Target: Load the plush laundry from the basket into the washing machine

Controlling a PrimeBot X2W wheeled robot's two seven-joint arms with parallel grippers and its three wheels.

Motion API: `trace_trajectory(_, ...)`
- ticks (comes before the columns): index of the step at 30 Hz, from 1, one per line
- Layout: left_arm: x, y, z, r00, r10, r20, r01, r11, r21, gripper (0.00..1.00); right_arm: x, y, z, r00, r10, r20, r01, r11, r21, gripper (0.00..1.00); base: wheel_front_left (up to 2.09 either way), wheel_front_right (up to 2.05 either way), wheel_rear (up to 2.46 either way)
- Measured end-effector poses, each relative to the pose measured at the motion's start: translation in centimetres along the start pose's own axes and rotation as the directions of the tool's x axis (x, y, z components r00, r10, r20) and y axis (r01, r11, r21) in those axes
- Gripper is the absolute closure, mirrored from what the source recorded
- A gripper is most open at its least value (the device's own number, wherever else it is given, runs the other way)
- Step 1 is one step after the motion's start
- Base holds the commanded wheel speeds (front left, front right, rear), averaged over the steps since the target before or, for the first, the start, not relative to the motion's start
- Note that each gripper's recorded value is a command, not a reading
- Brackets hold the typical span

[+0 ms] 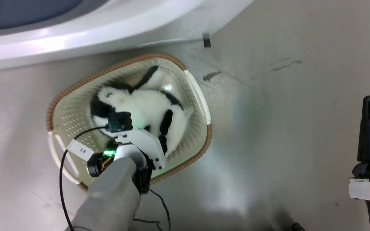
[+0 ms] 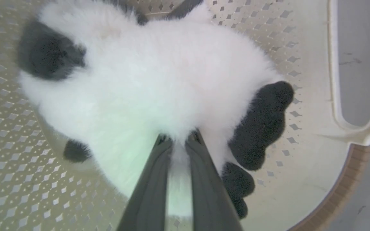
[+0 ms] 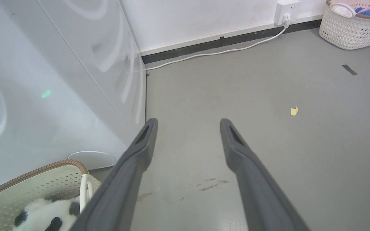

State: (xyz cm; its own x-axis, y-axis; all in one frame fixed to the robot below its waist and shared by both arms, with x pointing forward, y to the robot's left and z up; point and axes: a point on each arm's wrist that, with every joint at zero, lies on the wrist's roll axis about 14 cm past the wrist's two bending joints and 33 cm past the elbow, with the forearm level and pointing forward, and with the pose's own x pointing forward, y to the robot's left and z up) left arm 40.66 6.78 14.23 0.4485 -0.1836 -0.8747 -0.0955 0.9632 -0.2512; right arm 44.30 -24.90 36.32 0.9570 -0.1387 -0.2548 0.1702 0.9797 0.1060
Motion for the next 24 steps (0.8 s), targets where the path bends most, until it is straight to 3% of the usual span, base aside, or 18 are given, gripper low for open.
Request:
trace_trajectory(18,-7.6,0.2,4.5,0.973,-0.022,0.229,0.052,0.99,-0.128,1.0,-0.8,4.4,5.9,0.983,0.119,0.141,-0.128,0.99,0.055,0.0,0.0,0.0,0.0)
trace_trajectory(24,-11.4,-0.3,7.9,0.924,-0.031,0.382,0.095,0.984,-0.149,1.0,-2.1,5.4,8.0,0.971,0.148,0.188,-0.162,0.985,0.065,0.0,0.0,0.0,0.0)
